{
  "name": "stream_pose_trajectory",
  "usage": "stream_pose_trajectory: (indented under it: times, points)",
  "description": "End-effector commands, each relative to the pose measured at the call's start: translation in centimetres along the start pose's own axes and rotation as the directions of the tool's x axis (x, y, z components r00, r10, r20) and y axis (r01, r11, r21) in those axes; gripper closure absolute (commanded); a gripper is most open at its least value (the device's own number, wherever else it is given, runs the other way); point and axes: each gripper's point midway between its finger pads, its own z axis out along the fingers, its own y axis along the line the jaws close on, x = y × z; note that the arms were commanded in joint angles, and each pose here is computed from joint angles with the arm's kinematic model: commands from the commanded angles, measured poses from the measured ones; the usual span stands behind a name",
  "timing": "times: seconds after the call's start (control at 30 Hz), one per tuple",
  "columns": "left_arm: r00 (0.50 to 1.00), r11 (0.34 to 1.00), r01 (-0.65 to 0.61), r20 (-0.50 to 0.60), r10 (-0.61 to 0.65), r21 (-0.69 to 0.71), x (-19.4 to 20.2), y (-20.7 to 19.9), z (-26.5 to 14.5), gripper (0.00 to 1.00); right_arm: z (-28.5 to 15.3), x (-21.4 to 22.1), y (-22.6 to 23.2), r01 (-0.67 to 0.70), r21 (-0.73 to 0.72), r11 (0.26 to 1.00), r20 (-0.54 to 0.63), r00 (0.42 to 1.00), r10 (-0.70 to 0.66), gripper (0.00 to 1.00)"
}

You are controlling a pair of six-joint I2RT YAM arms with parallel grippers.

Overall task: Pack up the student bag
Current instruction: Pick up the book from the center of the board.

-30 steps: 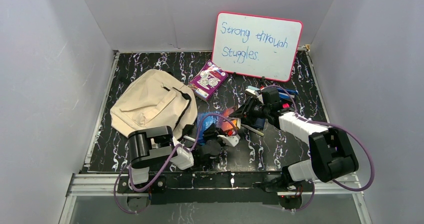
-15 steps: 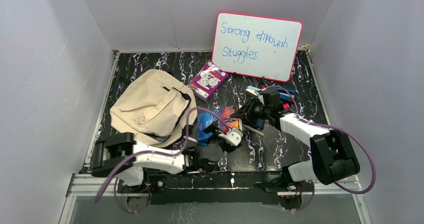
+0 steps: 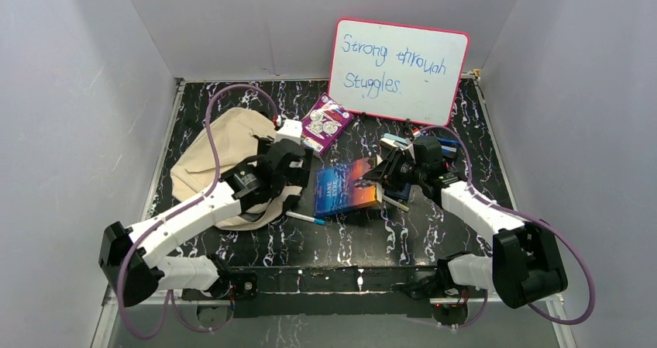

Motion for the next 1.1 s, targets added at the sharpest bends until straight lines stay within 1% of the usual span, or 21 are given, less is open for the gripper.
stream_pose_trajectory:
  times: [0.0, 0.07, 0.2, 0.33, 0.4, 0.47, 0.57, 0.67, 0.8, 0.93, 1.07]
  points:
    - [0.945, 0.995, -0.102, -0.313, 0.093, -0.015, 5.1, 2.9, -0.7, 0.2, -0.8, -2.0, 1.0, 0.1, -0.01, 0.995, 0.102, 0.99, -0.098, 1.0]
    - [0.924, 0.987, -0.151, -0.362, 0.124, -0.047, 6.0, 3.9, -0.4, 0.2, -0.8, -1.9, 1.0, 0.1, -0.012, 0.995, 0.099, 0.99, -0.098, 1.0]
    - [0.909, 0.973, -0.209, -0.386, 0.159, -0.093, 6.3, 5.2, 0.2, 0.21, -0.9, -1.8, 1.1, 0.102, -0.018, 0.995, 0.094, 0.991, -0.1, 1.0]
    - [0.901, 0.973, -0.222, -0.395, 0.179, -0.064, 6.4, 4.8, 0.8, 0.22, -1.0, -1.8, 1.2, 0.103, -0.021, 0.994, 0.094, 0.99, -0.101, 1.0]
    - [0.895, 0.968, -0.24, -0.402, 0.193, -0.069, 6.6, 5.0, 1.1, 0.25, -1.1, -1.8, 1.2, 0.104, -0.022, 0.994, 0.095, 0.99, -0.102, 1.0]
    - [0.886, 0.959, -0.269, -0.414, 0.21, -0.09, 6.9, 5.5, 1.4, 0.31, -1.2, -1.8, 1.3, 0.107, -0.023, 0.994, 0.097, 0.99, -0.104, 1.0]
    - [0.867, 0.942, -0.315, -0.44, 0.234, -0.119, 7.3, 6.3, 1.8, 0.46, -1.3, -1.8, 1.4, 0.112, -0.025, 0.993, 0.104, 0.989, -0.109, 1.0]
    - [0.856, 0.934, -0.335, -0.455, 0.245, -0.127, 7.5, 6.6, 2.2, 0.6, -1.4, -2.0, 1.3, 0.121, -0.019, 0.992, 0.119, 0.986, -0.118, 1.0]
    - [0.864, 0.935, -0.328, -0.443, 0.24, -0.133, 7.0, 6.8, 2.5, 0.82, -1.6, -2.0, 1.4, 0.142, -0.029, 0.989, 0.133, 0.982, -0.137, 1.0]
    - [0.892, 0.949, -0.284, -0.4, 0.208, -0.139, 4.8, 6.9, 2.6, 1.0, -2.0, -1.8, 2.1, 0.171, -0.058, 0.984, 0.123, 0.979, -0.163, 1.0]
    - [0.921, 0.971, -0.221, -0.345, 0.179, -0.087, 1.9, 5.7, 2.2, 1.0, -3.0, -2.4, 3.2, 0.209, -0.081, 0.975, 0.18, 0.965, -0.192, 1.0]
